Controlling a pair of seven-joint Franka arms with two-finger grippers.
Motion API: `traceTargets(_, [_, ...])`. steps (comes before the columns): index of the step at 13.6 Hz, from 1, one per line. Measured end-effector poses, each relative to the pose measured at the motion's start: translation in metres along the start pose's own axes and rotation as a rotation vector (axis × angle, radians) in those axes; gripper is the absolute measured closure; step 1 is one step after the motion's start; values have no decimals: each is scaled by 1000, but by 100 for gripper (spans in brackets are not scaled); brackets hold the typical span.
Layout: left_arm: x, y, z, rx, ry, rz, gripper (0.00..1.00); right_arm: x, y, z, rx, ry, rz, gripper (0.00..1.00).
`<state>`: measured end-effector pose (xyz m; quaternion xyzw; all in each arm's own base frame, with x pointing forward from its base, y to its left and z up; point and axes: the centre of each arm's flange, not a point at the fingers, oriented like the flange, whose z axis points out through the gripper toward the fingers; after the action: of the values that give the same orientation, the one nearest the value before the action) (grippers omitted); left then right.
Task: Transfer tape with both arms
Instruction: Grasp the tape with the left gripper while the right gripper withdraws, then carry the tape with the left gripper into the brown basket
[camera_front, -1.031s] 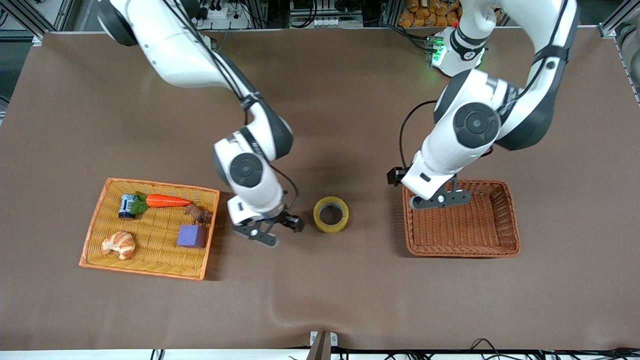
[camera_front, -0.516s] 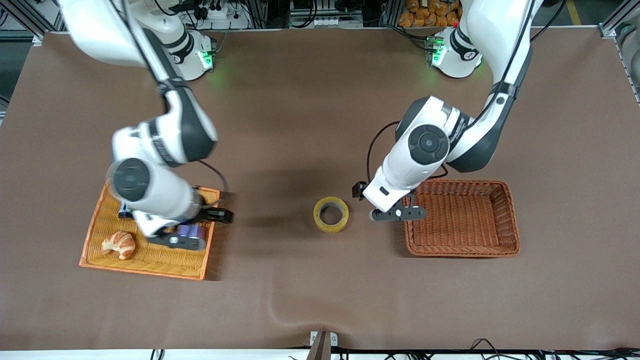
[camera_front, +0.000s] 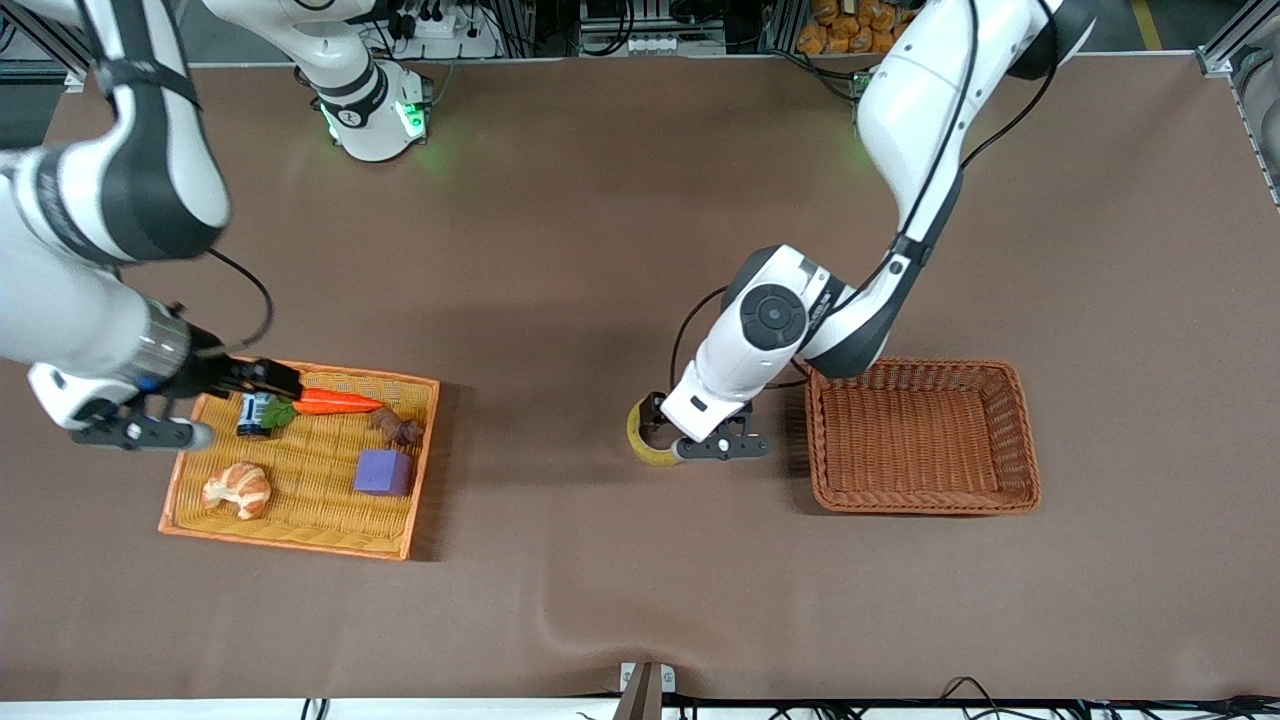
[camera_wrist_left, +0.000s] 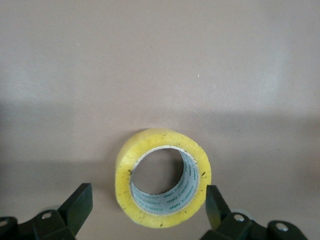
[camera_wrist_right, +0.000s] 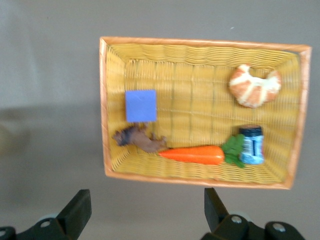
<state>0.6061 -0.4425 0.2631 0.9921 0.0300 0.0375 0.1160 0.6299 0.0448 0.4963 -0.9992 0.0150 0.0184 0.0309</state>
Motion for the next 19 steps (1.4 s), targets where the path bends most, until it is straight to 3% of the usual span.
traceTargets(5, [-8,-6,39,74,13,90,0,-59,57,-74,-33,-10,-55,0])
traceTargets(9, [-13,-16,69,129,11,142,0,-77,78,-94,-62,-29,-105,0])
traceTargets(10, [-14,-17,72,135,10,151,7,-77,78,-101,-63,-21,-109,0])
traceTargets(16, [-10,-17,69,171,41,289,71,-87,74,-142,-64,-17,-113,0])
traceTargets(17, [-7,-18,67,175,45,303,78,-87,75,-142,-64,-18,-112,0])
traceTargets(19, [4,-25,56,184,49,292,78,-87,76,-142,-64,-18,-105,0])
